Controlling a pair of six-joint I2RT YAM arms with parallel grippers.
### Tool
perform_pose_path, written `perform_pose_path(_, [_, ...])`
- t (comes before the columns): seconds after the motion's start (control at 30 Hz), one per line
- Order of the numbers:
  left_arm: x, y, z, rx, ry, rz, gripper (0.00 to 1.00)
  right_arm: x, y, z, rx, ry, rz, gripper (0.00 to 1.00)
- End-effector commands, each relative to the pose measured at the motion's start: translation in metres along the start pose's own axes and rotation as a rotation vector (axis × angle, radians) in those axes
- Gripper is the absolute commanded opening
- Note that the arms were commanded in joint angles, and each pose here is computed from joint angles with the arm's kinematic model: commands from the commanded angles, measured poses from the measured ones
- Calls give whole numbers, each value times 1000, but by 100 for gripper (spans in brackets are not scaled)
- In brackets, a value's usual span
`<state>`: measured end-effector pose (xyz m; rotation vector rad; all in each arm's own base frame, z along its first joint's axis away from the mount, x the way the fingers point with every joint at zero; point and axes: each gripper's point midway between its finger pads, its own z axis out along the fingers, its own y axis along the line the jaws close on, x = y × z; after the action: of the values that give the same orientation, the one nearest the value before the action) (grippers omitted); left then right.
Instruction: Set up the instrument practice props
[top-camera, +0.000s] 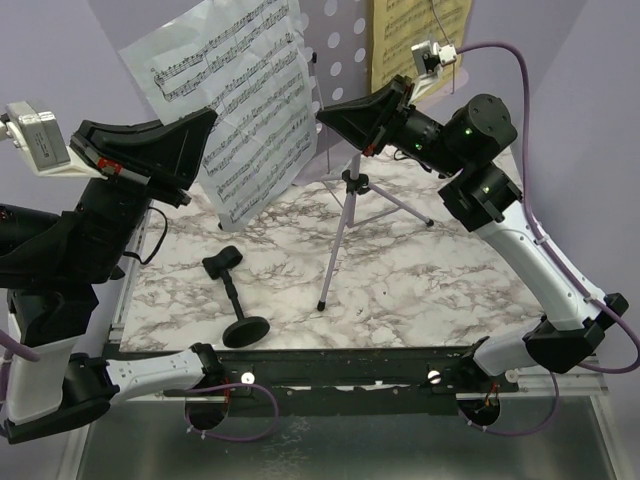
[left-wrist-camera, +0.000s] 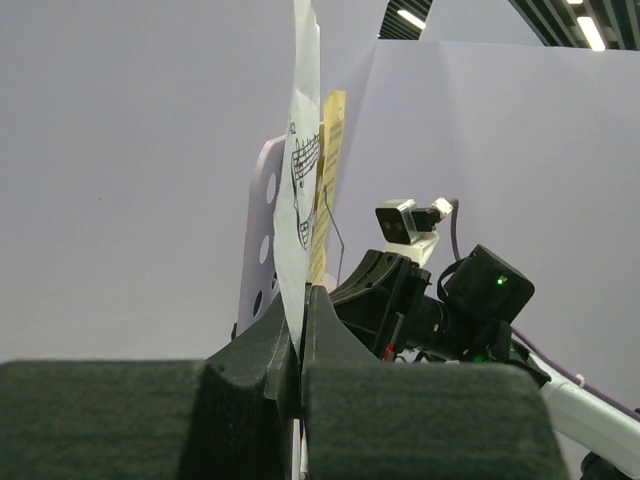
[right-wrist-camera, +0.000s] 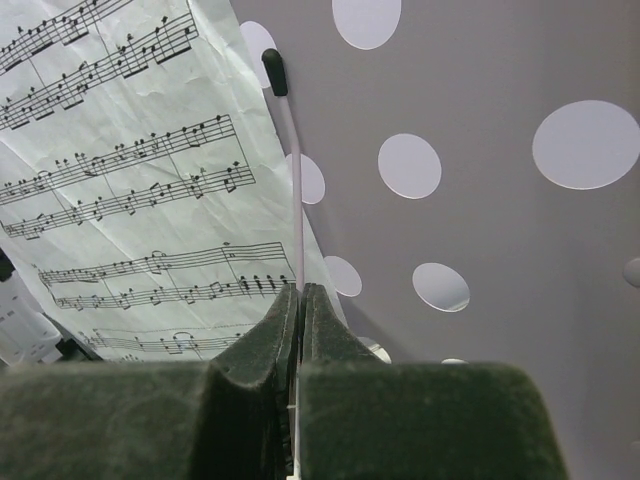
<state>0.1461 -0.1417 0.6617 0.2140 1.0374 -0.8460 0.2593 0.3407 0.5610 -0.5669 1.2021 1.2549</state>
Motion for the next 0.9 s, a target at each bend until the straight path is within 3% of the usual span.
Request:
perform_pose_path(0.0, [-5,7,4,-35,-14,47,0,-17,18,-4,-69,-66,-49,0])
perform_pose_path(0.87, [27,1,59,-61,-6,73,0,-20,24,-12,-104,-111,-83,0])
